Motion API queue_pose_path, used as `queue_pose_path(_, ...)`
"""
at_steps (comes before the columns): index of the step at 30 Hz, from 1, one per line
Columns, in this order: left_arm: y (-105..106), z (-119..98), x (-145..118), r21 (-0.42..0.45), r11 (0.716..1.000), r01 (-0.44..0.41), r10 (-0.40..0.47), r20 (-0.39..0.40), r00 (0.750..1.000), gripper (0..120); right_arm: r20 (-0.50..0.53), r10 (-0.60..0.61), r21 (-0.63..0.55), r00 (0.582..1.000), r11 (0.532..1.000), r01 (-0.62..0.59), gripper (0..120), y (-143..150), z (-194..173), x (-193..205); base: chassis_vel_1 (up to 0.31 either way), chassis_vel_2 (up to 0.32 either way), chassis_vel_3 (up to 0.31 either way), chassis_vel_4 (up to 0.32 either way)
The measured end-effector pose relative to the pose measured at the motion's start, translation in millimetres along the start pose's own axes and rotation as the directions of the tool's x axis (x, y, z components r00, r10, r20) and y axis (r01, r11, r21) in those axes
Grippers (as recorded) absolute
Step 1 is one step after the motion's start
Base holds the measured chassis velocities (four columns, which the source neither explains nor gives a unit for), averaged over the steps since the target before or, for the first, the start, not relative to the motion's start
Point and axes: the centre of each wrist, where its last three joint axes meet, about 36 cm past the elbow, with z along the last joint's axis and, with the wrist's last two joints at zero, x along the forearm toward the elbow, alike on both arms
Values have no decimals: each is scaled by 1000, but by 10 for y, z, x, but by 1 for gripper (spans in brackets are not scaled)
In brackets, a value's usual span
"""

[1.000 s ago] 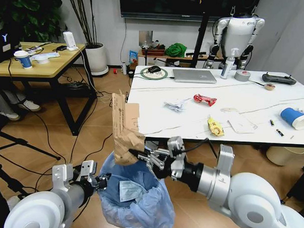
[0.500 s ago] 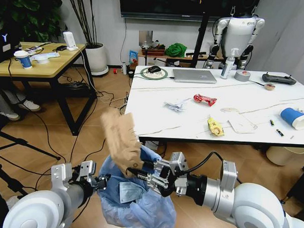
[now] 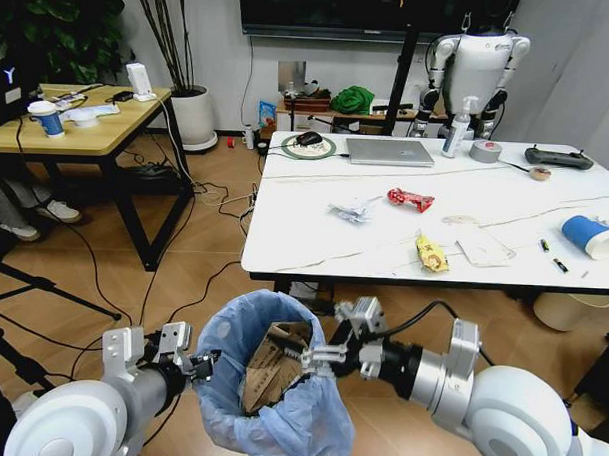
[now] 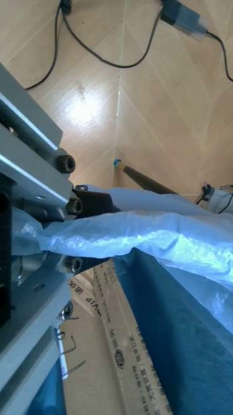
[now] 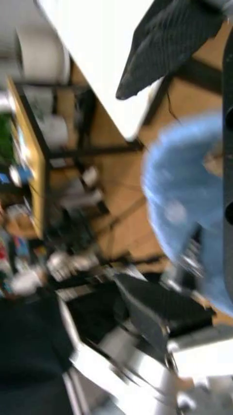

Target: Pick up the trash bin and place the trash from the table into it.

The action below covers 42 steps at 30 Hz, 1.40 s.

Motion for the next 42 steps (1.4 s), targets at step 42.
queue_pose_path(42, 16, 91, -15, 8, 1000, 13, -13, -25, 1000, 0, -203, 719, -268, 665, 612, -744, 100, -1439, -754, -1368, 0, 0, 0, 0)
